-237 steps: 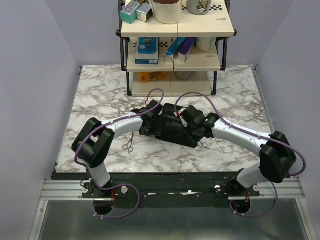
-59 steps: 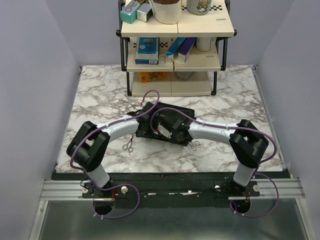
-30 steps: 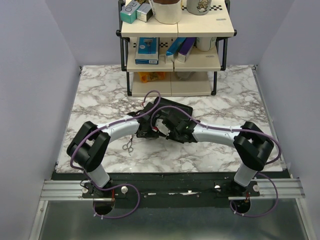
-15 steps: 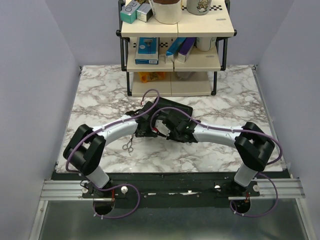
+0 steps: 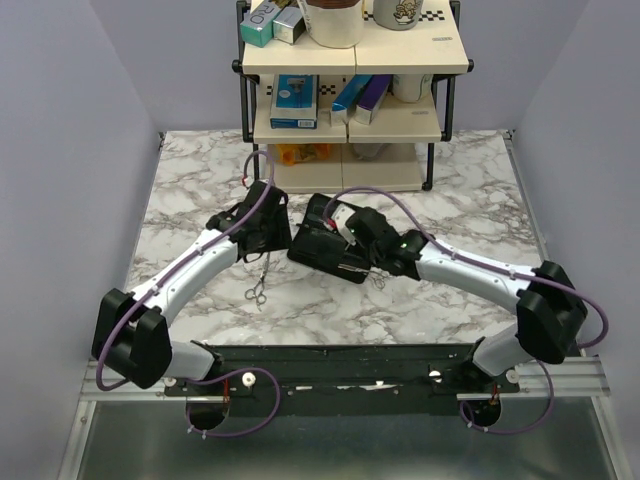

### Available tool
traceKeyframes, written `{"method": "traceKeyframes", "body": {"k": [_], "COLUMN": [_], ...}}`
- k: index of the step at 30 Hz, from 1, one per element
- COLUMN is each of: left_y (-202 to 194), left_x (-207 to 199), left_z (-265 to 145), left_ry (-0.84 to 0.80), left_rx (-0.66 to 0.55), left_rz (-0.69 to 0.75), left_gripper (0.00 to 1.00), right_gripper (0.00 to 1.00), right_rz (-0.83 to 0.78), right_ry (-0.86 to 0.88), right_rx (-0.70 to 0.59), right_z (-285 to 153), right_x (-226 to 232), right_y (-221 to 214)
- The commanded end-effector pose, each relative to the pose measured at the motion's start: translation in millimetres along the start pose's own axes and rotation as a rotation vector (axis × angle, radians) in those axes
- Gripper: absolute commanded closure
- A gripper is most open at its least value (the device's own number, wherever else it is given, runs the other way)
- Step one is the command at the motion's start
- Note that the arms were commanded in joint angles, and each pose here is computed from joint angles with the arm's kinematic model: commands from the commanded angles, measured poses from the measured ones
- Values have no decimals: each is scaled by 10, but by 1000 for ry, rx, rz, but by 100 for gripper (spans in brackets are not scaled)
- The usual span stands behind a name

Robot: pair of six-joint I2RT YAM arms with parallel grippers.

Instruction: Sort the hair-cutting tools

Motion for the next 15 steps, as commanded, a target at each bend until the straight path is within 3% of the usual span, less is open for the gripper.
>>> {"method": "traceKeyframes", "body": {"k": [1, 2, 4, 9, 11, 15], "left_y": [94, 96, 61, -29, -42, -136], "left_x": [0, -7, -24, -55, -53, -20], "left_z": [-174, -195, -221, -317, -344, -367], "left_ry": [-50, -62, -95, -181, -195, -222], "left_rx": [-22, -25, -17, -14, -20, -4], "left_rz": [-8, -11, -11, -17, -22, -14], "left_gripper": [32, 32, 31, 29, 29, 29], "right_gripper": [65, 65, 52, 31, 27, 25], "right_rz": [243, 257, 266, 221, 171, 84], "right_ry": [-132, -94, -54, 129, 217, 323], "right_rx": [8, -7, -9, -104, -143, -56], "right_z": [-190, -209, -254, -370, -378, -251], "right_x": [-315, -289, -293, -69, 81, 277], "right_y": [-116, -97, -135, -136, -131, -259]}}
Point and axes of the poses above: each gripper's point midway between its finger pads, its own z axis out along the fingers, its own x axis along the line the jaws close on, y = z × x, the point moved 3 cm from there along -z, back along the fingers, and after that the axes turned 12 degrees about -z, right-handed, at the moved point
